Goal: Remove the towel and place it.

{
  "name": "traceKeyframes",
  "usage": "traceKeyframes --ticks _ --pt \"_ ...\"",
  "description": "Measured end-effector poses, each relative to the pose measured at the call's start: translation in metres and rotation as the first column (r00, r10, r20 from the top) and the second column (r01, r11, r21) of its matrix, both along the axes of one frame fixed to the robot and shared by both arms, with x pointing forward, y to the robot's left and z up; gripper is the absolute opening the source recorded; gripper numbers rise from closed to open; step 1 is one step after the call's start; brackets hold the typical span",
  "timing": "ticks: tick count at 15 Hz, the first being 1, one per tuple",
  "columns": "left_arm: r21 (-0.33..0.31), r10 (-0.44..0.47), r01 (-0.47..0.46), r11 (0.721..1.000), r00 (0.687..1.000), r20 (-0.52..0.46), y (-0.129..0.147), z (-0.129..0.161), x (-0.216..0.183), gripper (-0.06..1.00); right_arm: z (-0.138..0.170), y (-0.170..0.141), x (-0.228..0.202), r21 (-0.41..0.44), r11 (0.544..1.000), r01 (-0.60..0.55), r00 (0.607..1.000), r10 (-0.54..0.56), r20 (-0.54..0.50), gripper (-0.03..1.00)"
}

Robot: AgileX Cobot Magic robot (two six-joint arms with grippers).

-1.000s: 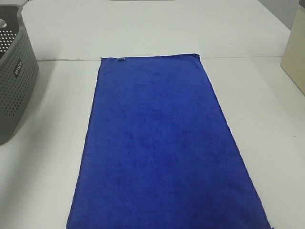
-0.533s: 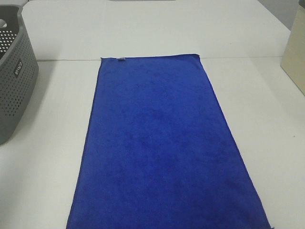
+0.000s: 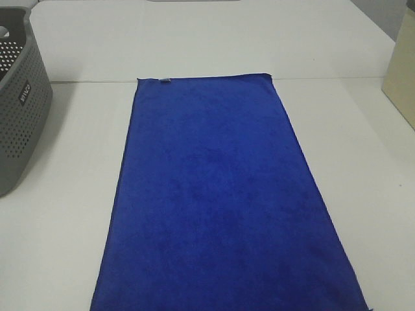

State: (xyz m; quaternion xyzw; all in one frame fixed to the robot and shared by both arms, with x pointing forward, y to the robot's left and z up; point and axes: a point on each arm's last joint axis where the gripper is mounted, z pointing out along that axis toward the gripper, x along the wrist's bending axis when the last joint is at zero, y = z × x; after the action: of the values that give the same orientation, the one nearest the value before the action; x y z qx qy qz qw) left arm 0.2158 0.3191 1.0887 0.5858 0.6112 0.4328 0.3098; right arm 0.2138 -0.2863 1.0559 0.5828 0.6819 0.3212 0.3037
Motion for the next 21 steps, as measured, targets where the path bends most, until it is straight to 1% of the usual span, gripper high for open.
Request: traceKeyframes --ticks 1,4,7,8,9,15,18,21 --pt "-0.009 -0.011 0.012 1.0 1.0 0.003 -0.001 -0.008 -0.006 0.6 -0.004 0.001 -0.001 0.004 1.0 -0.003 1.0 0.003 0.0 0.77" --pt "-0.043 -0.045 0.042 0.998 0.996 -0.071 -0.006 -0.027 0.002 0.6 -0.019 0.001 0.007 0.0 1.0 -0.014 0.999 0.014 -0.035 0.77" --pt "-0.067 -0.1 0.098 0.993 0.995 -0.026 -0.012 -0.033 0.012 0.6 -0.026 0.0 0.015 -0.001 1.0 -0.005 1.0 0.005 -0.011 0.77" --pt "-0.06 -0.131 0.129 0.99 0.991 -0.022 -0.014 -0.034 0.013 0.6 -0.025 -0.001 0.016 -0.002 1.0 -0.003 1.0 0.003 0.0 0.77" --pt "-0.058 -0.137 0.135 0.989 0.99 -0.022 -0.015 -0.034 0.013 0.6 -0.025 -0.001 0.016 -0.002 1.0 -0.003 1.0 0.003 0.001 0.77" --pt "-0.06 -0.144 0.143 0.988 0.989 -0.019 -0.016 -0.034 0.013 0.6 -0.025 -0.001 0.016 -0.002 1.0 -0.003 1.0 0.003 0.002 0.77" --pt "-0.066 -0.106 0.104 0.992 0.994 -0.018 -0.017 -0.034 0.013 0.6 -0.025 -0.001 0.016 -0.002 1.0 -0.003 1.0 0.003 0.002 0.77" --pt "-0.066 -0.103 0.101 0.993 0.995 -0.018 -0.017 -0.034 0.013 0.6 -0.025 -0.001 0.016 -0.002 1.0 -0.003 1.0 0.003 0.002 0.77"
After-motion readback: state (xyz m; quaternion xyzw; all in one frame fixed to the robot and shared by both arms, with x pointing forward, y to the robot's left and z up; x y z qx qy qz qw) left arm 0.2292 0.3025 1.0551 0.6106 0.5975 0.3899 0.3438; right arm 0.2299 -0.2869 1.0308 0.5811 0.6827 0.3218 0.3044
